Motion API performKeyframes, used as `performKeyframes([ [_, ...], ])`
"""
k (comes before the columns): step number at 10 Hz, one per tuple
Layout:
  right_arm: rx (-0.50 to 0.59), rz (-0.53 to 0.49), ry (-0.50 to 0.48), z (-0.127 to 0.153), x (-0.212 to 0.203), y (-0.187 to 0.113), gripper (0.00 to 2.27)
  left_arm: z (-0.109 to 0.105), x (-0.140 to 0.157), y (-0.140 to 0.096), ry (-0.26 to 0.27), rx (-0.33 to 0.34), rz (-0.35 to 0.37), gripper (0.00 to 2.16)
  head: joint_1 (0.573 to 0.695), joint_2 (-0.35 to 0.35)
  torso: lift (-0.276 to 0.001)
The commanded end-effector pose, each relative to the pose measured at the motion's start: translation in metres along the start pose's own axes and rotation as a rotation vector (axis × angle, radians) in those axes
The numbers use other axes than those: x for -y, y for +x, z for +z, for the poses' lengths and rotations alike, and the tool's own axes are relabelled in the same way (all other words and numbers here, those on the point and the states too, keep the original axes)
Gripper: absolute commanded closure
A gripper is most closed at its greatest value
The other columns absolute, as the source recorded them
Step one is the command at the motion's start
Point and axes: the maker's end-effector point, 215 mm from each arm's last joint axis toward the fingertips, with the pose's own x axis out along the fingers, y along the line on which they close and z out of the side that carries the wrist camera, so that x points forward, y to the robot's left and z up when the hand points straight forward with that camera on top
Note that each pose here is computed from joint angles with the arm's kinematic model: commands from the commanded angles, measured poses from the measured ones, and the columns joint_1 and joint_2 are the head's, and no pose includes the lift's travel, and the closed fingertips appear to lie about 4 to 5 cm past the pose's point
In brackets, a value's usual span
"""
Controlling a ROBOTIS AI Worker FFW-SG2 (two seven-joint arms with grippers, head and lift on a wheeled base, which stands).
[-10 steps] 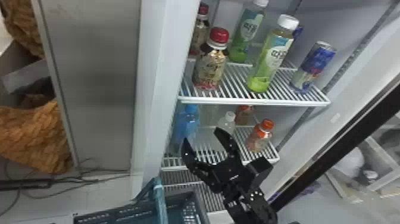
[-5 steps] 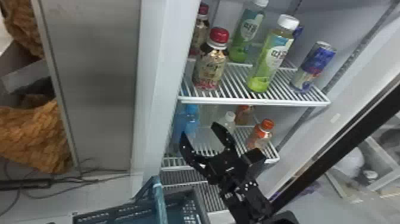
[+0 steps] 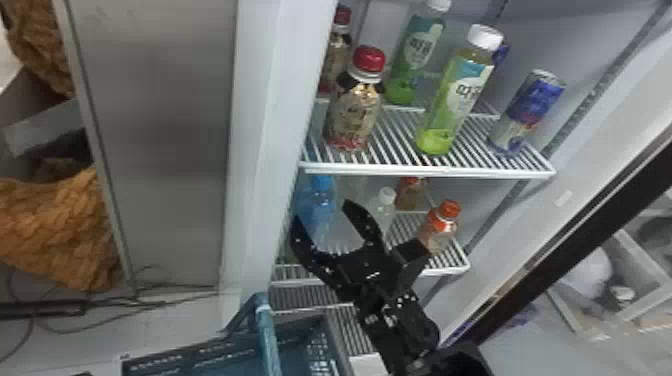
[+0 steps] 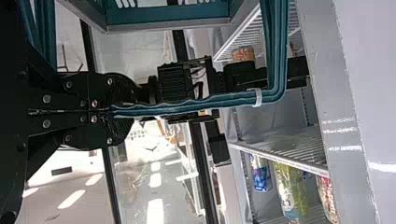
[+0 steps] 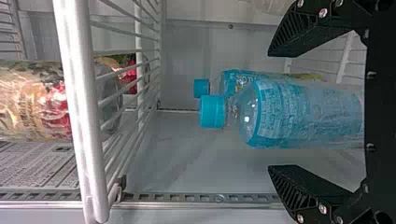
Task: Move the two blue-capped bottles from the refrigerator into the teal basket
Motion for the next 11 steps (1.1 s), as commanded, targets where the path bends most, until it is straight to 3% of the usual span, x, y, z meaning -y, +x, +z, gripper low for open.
performKeyframes([
  [1,0.0,0.004,0.0,-0.001,-0.001,0.003,0.16,0.001,0.0,0.0,0.0,0.003,-0.001,1.16,0.695,-0.35,-0.166],
  [5,0.004,0.015,-0.004,0.0,0.0,0.024,0.23,0.002,0.001,0.001,0.005,0.002,-0.003,1.16,0.695,-0.35,-0.166],
  [7,0.009,0.025,0.001,0.003,-0.003,0.029,0.61,0.001,0.001,0.0,0.003,0.001,-0.002,1.16,0.695,-0.344,-0.166],
  [11,0.007,-0.007,0.024,0.006,0.009,0.0,0.68,0.001,0.001,0.001,0.003,0.001,-0.004,1.16,0.695,-0.35,-0.166],
])
